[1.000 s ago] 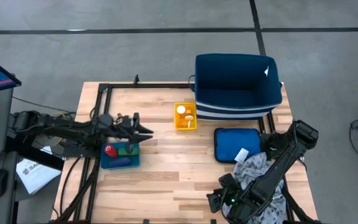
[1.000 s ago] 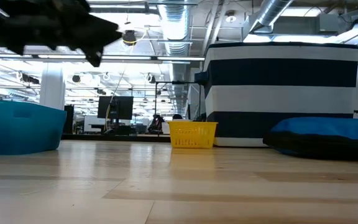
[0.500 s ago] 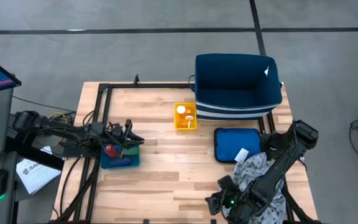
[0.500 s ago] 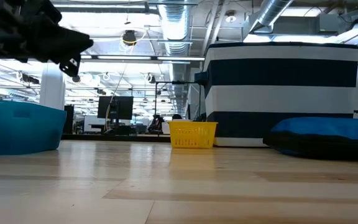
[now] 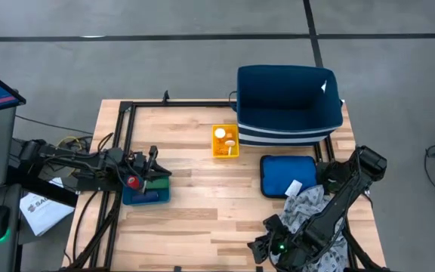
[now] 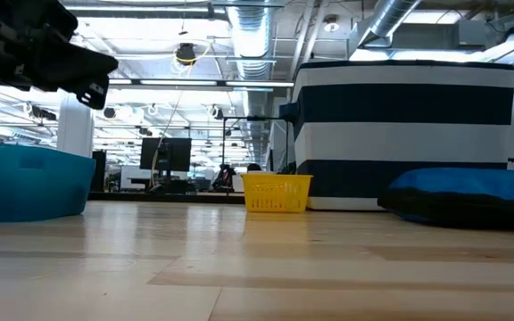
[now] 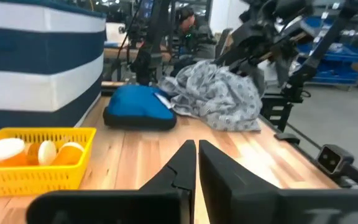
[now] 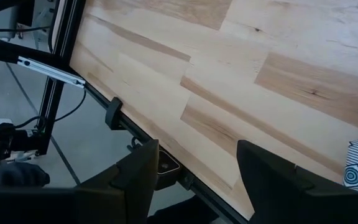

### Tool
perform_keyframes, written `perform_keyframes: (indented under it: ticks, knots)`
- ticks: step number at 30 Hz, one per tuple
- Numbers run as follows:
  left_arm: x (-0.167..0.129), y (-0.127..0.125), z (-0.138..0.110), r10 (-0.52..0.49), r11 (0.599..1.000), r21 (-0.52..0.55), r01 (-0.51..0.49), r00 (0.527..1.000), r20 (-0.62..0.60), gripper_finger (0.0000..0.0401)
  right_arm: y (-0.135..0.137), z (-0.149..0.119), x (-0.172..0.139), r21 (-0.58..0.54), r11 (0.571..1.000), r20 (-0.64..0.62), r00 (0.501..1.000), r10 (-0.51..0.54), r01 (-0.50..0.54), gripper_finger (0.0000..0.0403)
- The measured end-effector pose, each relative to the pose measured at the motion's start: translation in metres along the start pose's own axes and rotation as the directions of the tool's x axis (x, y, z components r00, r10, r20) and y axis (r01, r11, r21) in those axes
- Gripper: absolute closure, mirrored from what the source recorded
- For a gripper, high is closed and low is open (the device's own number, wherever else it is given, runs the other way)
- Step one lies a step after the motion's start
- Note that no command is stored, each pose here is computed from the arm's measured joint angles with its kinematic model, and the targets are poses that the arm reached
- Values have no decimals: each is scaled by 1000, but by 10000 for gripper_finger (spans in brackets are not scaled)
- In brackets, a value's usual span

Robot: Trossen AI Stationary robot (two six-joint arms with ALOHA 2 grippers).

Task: Pick & place medical supplies in basket/bin
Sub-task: Put the blue patient gown into the blue and white bin

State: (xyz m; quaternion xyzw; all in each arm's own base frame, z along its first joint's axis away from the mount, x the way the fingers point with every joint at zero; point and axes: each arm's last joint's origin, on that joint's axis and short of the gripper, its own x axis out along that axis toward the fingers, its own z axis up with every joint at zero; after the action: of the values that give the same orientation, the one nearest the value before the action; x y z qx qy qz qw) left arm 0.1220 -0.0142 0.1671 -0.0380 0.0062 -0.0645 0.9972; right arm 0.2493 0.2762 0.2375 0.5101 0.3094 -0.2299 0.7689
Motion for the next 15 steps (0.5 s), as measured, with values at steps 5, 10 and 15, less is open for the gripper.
perform_keyframes:
  ticks: [5,10,15]
  knots:
    - [-3,0,2,-7,1000,17,7,1000,22,400,0,0,0,-10,1000,0,1000,0,0,189]
    - [-6,0,3,-7,1000,24,6,1000,27,400,1,-1,-1,-5,1000,-6,1000,13,-13,189]
    - [-11,-1,5,-7,1000,29,6,999,48,400,2,-2,-1,-5,1000,-8,1000,19,-19,189]
